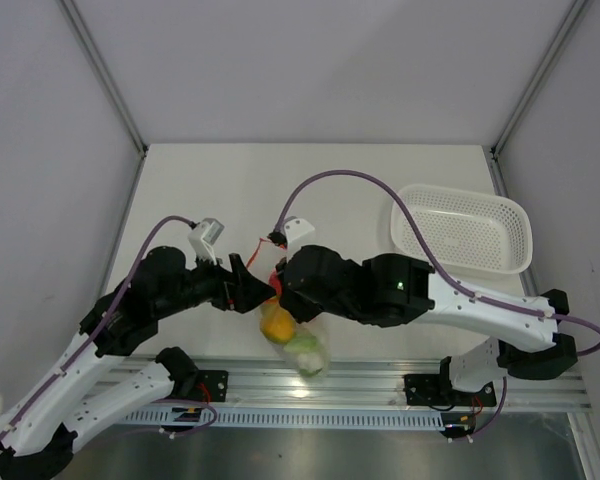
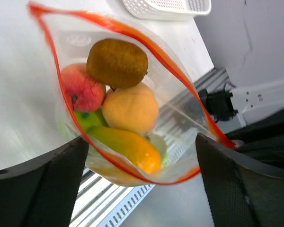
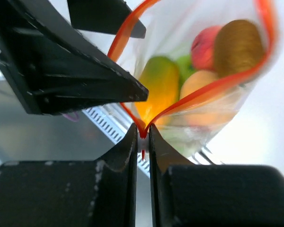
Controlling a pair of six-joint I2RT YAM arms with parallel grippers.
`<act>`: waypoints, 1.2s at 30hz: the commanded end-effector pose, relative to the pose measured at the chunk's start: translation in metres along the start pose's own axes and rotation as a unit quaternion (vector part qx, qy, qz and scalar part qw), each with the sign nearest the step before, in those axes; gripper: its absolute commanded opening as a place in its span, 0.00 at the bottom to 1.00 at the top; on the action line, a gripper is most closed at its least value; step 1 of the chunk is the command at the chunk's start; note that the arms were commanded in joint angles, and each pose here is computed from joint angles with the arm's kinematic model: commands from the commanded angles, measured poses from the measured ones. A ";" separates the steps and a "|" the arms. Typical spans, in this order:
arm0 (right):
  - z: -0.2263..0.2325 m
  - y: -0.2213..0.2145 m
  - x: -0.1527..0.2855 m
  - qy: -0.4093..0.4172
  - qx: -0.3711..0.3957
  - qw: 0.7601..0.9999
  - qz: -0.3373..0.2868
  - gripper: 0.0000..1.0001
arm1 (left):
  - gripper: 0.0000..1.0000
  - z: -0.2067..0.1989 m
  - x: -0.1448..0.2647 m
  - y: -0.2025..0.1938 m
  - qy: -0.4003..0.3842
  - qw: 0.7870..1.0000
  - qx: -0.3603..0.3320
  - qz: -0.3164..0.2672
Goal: Place the food in the zip-top bag and seal the zipper
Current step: Adjust the zipper food storage bag at the center of the board.
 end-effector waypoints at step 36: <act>-0.040 -0.063 0.042 -0.010 0.130 0.988 0.083 0.00 | 0.61 0.025 -0.074 0.027 0.143 0.983 -0.051 0.105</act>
Point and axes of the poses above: each gripper's point midway between its finger pads, its own x axis back along the fingers, its own z axis along the line the jaws close on, y = z × x, the point moved 10 cm from there along x, back along the fingers, and after that the axes turned 10 degrees about -x, right-handed, at the moved point
